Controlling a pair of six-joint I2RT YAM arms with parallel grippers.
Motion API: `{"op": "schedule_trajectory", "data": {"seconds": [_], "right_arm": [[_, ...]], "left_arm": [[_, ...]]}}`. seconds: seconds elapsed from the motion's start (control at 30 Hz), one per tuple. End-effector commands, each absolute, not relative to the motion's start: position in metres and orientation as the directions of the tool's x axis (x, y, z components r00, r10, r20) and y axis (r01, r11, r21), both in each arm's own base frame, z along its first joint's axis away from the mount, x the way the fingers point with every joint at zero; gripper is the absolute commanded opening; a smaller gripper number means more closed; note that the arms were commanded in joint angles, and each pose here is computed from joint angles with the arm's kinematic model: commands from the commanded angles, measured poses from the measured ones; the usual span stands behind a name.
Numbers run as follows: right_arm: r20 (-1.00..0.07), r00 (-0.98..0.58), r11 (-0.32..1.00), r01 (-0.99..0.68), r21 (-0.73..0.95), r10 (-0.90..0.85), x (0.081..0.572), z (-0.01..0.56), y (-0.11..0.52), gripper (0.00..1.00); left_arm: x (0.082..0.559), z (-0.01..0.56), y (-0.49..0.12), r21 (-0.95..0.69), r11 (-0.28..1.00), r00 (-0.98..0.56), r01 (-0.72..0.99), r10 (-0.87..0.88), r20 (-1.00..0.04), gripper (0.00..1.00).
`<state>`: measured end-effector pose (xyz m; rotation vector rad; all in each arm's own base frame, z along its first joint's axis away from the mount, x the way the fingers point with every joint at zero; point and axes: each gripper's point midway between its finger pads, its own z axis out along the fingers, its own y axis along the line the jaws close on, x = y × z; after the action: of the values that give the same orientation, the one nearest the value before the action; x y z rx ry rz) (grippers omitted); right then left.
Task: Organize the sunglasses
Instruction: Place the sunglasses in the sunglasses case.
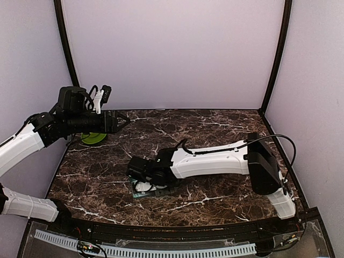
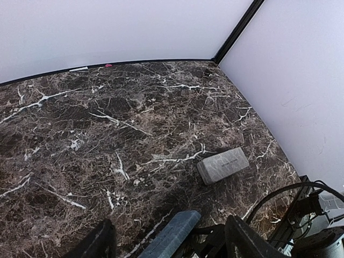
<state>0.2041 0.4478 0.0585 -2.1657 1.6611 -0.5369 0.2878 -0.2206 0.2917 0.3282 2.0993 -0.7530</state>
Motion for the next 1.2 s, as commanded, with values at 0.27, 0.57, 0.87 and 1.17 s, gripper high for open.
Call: {"op": "schedule_trajectory", "data": {"seconds": [0.27,0.57,0.87,1.17], "right_arm": [[0.122,0.238,-0.267,-0.817,-0.511,-0.964,0.213,0.053,0.443,0.30],[0.123,0.232,-0.262,-0.818,-0.512,-0.965,0.214,0.051,0.446,0.32],[0.127,0.234,-0.266,-0.812,-0.519,-0.964,0.215,0.048,0.448,0.35],[0.119,0.235,-0.262,-0.811,-0.523,-0.965,0.214,0.048,0.452,0.38]], "left_arm": [[0.288,0.286,-0.224,-0.398,0.769,-0.592,0.501,-0.031,-0.806,0.71],[0.288,0.282,-0.228,-0.414,0.756,-0.603,0.506,-0.033,-0.797,0.71],[0.289,0.280,-0.229,-0.413,0.757,-0.604,0.506,-0.030,-0.796,0.72],[0.290,0.279,-0.229,-0.412,0.759,-0.603,0.505,-0.031,-0.797,0.71]]}}
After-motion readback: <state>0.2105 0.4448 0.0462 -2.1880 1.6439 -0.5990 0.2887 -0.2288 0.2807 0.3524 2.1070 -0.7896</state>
